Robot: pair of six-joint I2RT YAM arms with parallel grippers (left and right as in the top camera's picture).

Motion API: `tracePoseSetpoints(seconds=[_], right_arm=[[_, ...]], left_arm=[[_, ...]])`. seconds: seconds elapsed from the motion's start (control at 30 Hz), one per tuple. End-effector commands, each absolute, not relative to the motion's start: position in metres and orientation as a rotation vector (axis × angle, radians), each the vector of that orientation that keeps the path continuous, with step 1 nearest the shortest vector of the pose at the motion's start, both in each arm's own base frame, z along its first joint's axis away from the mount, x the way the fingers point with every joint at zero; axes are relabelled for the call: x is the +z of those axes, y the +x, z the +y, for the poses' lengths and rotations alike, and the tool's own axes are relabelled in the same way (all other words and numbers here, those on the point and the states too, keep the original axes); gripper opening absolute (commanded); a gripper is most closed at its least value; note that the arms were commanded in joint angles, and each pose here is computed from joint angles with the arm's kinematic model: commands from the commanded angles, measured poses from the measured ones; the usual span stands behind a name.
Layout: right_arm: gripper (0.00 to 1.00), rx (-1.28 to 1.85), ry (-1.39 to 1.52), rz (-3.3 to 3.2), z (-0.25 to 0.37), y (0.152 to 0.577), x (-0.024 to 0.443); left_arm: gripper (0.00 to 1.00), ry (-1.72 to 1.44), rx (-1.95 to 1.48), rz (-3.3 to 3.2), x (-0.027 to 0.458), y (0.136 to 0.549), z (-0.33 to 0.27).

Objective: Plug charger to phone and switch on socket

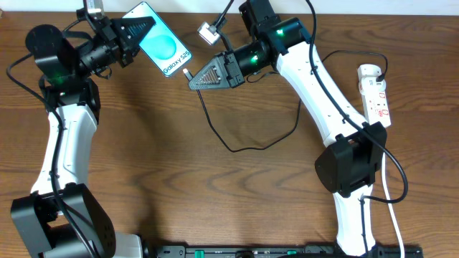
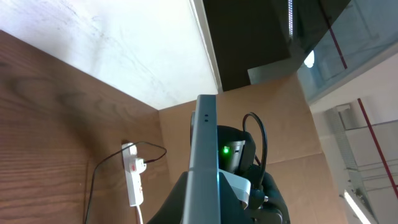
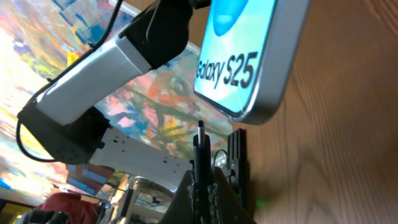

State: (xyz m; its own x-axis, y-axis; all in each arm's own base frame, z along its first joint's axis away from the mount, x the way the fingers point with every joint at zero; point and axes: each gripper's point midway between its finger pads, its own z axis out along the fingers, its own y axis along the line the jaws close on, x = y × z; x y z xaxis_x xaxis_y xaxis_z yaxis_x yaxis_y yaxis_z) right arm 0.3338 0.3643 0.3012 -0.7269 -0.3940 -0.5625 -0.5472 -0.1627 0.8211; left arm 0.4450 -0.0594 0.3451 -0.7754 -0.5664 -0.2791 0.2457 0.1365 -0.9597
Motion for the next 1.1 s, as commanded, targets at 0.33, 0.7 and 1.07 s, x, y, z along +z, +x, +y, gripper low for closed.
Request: tracePoseSetpoints(seconds=[0.33, 0.7, 1.07], right_arm=[[0.01, 2.108, -1.126, 1.934, 0.373, 0.318, 0.313], [0.01, 2.060, -1.086, 2.028, 0.373, 0.323, 0.304], [0.01, 2.060, -1.087, 2.025, 0.374, 0.323, 0.304]], left_arm=[[0.07, -0.240, -1.695, 1.799, 0.353, 0.441, -0.062], [0.07, -0.225, -1.705, 1.807, 0.353, 0.439, -0.063], [0.07, -0.197, -1.712, 1.817, 0.352, 0.435, -0.065]])
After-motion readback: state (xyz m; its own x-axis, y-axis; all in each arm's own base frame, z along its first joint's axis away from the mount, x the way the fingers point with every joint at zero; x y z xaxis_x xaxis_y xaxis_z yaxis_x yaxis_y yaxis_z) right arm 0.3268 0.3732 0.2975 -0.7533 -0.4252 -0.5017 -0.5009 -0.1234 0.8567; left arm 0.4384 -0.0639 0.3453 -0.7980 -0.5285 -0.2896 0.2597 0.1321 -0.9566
